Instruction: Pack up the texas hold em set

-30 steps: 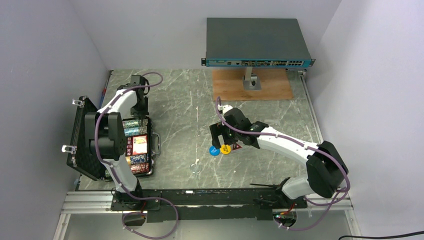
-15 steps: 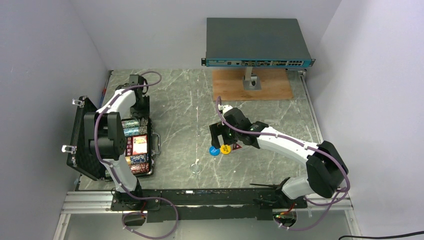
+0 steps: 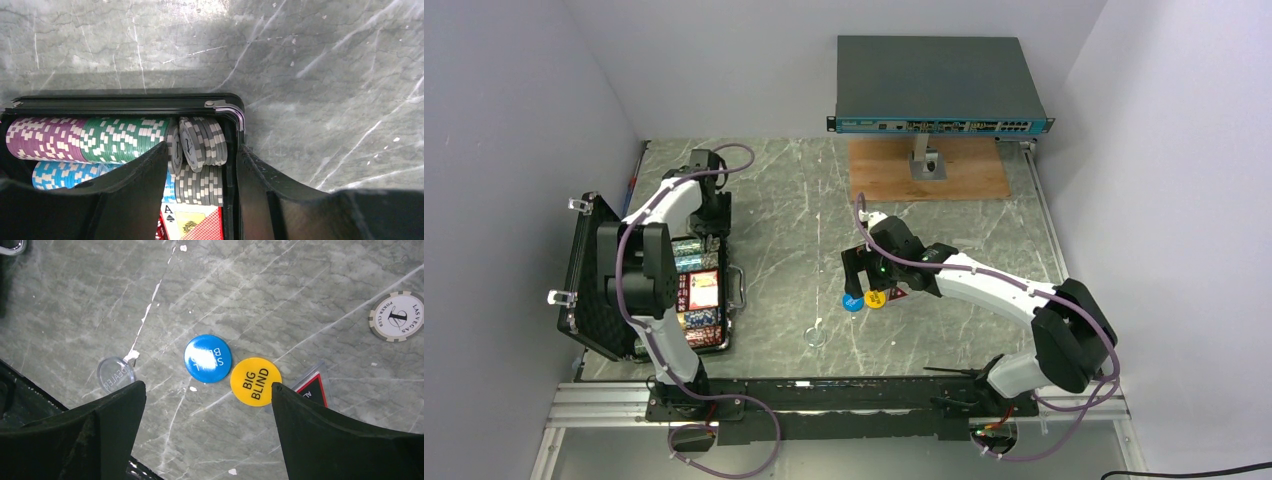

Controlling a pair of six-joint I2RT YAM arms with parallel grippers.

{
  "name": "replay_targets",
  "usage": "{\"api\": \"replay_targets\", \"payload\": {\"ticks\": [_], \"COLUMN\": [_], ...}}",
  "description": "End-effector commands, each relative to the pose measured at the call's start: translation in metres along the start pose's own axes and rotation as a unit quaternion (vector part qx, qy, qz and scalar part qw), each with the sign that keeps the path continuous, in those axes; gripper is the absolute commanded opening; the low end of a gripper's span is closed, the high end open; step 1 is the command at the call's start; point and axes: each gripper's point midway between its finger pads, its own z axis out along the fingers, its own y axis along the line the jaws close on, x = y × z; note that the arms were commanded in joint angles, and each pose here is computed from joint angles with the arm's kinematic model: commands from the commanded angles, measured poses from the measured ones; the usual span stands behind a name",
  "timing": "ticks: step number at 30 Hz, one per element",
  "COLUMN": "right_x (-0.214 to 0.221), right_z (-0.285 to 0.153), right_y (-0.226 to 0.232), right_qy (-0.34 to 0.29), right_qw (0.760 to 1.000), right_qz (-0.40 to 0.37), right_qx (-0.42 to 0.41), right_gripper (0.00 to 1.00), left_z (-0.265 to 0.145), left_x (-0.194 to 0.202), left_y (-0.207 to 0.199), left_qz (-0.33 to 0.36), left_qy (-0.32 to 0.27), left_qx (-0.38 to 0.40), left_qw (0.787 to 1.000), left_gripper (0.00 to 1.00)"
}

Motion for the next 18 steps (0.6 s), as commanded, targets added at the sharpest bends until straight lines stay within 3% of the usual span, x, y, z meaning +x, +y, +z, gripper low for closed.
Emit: {"api": "replay_targets", "payload": {"ticks": [1, 10, 18], "right_x": [-0.008, -0.007, -0.007], "right_z": [0.001, 0.001, 0.002], "right_y": [0.007, 0.008, 0.01], "right_qy": [-0.016, -0.014, -0.012], "right_qw": [1.0, 1.0, 1.0], "right_qz": [0.006, 0.009, 0.011], "right_qx": [-0.013, -0.014, -0.018], "right_gripper": [0.96, 0.96, 0.96], "left_z": [0.0, -0.015, -0.022], "left_x": [-0.012, -0.013, -0.008], "left_y": [0.006, 0.019, 0.028], "left_qz": [-0.009, -0.009, -0.005], "left_qy": [-0.01, -0.029, -0.03], "left_qx": [-0.024, -0.051, -0.072], "left_qw": [1.0, 0.998, 0.997], "left_gripper": [0.56, 0.48, 0.5]}}
